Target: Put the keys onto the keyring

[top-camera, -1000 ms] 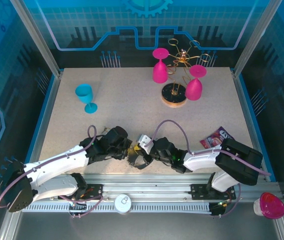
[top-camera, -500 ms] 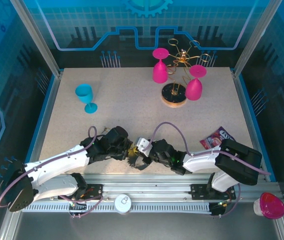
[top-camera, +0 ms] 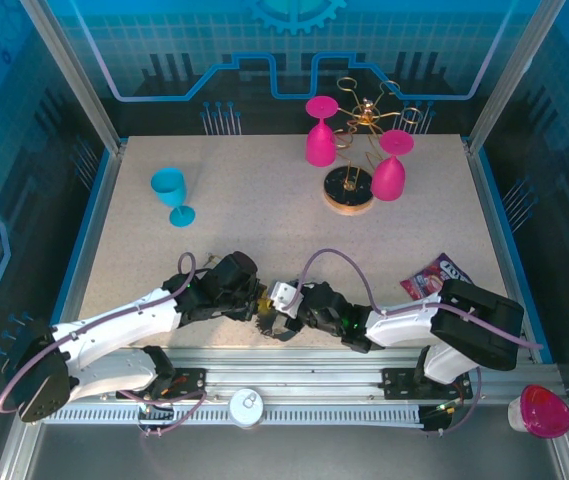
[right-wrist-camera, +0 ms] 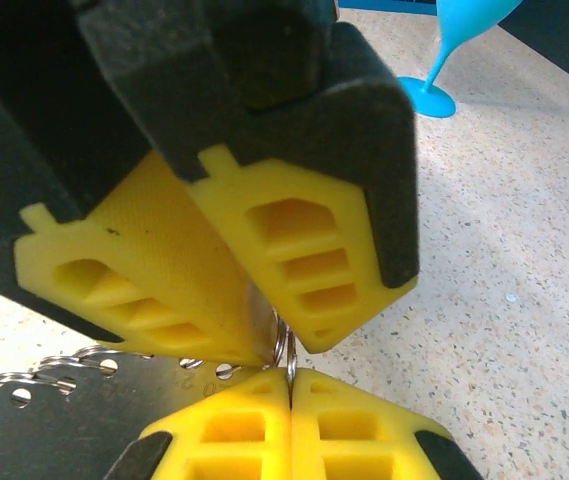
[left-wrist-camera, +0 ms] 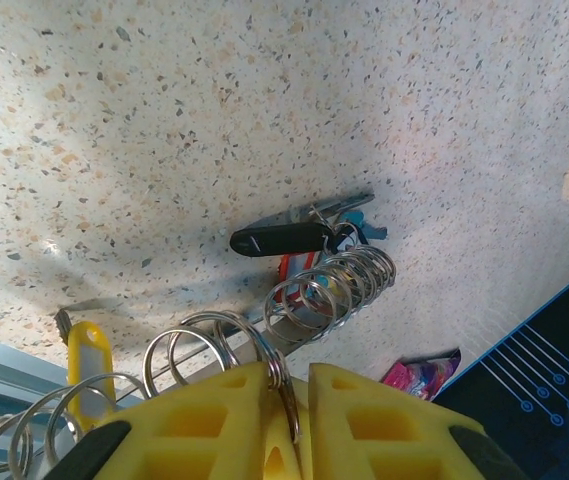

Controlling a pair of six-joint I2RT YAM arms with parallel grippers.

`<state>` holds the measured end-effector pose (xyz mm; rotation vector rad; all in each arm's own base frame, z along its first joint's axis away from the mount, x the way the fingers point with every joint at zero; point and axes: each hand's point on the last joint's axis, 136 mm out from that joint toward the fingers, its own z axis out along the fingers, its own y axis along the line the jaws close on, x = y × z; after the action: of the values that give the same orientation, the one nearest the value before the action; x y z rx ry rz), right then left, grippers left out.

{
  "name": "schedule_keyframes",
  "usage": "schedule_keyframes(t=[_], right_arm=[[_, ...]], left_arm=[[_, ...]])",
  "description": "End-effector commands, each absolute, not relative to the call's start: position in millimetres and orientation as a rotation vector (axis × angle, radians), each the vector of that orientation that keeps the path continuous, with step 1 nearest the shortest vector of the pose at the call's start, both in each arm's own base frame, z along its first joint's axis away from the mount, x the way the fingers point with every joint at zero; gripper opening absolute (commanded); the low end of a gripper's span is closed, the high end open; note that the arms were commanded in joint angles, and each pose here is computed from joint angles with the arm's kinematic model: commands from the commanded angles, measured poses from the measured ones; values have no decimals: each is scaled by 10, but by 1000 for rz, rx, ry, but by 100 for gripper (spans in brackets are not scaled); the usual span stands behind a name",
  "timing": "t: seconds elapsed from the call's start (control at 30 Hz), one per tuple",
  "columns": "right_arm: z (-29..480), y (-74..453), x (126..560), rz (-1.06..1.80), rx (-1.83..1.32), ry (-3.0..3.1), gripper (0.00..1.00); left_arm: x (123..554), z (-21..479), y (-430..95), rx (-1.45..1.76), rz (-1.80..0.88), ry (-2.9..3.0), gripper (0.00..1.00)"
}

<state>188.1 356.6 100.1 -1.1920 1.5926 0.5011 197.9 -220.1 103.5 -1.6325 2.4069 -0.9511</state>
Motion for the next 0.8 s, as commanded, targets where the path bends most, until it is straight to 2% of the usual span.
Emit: schedule_keyframes(t=[0.0,0.2,0.33,0.5,0.53,0.63,0.67,0.7,0.77], right_arm=[[1104,3695,1781,507,-1229,1512,0],[1152,3724,1756,488,-1238,1478,0],[1168,3726,1744,480,-1240,1468,0],[1169,3690,1770,458,-1228,1471,0],[1167,3676,1772,453,-1225,1472,4],[1169,3580,1784,432,-1209,1479,40],[1175,3536,1783,431,-1205,1482,47],[1193,3482,1778,437,-1206,1484,52],[1200,3347,1764,465,-1228,1512,54]], left_arm=[[2039,1115,-2269,-1655,-993,2393,16],[2037,1070,-2304,-1672,-999,2403,9],[2033,1057,-2302,-1676,-998,2401,0],[2027,1060,-2258,-1663,-966,2403,0],[2036,1068,-2243,-1647,-957,2403,0],[2080,1122,-2202,-1569,-925,2407,0],[2095,1142,-2190,-1546,-915,2407,0],[2116,1164,-2172,-1477,-893,2426,0],[2174,1217,-2165,-1369,-874,2446,0]])
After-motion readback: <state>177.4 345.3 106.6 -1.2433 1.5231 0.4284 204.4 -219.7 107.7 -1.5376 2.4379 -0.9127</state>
